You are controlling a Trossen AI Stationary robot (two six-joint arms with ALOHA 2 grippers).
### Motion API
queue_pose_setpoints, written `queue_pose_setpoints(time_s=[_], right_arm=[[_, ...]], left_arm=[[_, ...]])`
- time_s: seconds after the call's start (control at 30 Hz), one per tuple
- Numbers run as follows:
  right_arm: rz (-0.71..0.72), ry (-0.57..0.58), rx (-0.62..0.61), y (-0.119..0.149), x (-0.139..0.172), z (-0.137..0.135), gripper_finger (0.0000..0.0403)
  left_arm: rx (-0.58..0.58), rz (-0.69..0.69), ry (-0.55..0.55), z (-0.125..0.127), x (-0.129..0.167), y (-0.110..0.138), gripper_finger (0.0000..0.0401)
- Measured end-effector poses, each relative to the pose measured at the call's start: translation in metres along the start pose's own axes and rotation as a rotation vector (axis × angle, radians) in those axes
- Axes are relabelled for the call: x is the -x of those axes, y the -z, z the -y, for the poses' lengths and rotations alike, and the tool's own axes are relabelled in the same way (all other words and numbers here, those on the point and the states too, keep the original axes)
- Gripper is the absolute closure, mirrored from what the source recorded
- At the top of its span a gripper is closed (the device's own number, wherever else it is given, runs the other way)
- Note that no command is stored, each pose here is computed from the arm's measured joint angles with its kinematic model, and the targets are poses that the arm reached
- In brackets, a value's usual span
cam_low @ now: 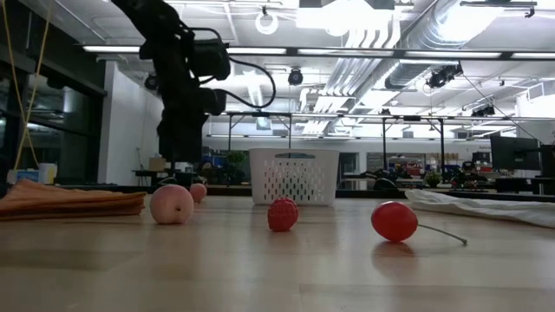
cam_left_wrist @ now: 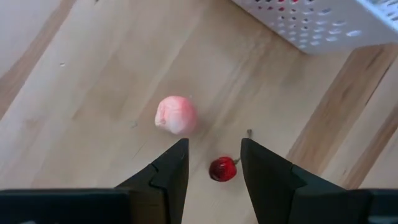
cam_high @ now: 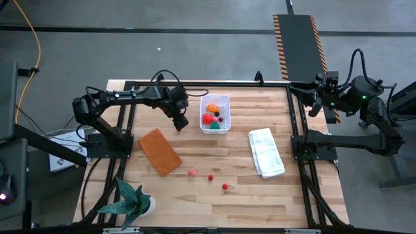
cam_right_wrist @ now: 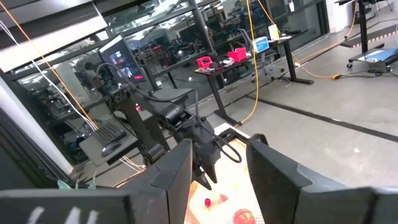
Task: Pick and placing Produce into tupperware
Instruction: Put the peach into the white bin
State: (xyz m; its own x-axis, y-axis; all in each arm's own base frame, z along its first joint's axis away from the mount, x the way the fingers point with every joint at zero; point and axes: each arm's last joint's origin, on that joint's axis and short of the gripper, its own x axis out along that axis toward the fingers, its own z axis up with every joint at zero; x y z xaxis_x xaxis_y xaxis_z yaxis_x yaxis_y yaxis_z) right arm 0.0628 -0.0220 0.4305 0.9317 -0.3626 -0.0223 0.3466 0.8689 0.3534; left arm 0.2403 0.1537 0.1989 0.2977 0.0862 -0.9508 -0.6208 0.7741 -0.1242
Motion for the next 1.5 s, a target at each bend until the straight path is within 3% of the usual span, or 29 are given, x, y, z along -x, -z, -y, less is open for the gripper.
queue_pose_setpoints(time_s=[0.3,0.57,1.17,1.5], right_arm=[[0.000,0.000,-0.004,0.000,0.000,0.000,0.0259],[0.000,0.000,-0.002,0.000,0.000,0.000,0.0259],[0.001,0.001,-0.007,0.000,0.000,0.000,0.0259],[0.002,0.003,-0.007,0.000,0.000,0.000,0.0259]], left_arm=[[-0.013,-0.007,0.002,-0.013,-0.008,0.007,0.0265],[-0.047,0.030,0.005,-0.012,-0.010,0.003,0.0265],[-0.027,-0.066,0.004,-0.017,-0.044,0.002,0.0265],[-0.025,-0.026,0.036,-0.016,-0.045,-0.003,0.0265]])
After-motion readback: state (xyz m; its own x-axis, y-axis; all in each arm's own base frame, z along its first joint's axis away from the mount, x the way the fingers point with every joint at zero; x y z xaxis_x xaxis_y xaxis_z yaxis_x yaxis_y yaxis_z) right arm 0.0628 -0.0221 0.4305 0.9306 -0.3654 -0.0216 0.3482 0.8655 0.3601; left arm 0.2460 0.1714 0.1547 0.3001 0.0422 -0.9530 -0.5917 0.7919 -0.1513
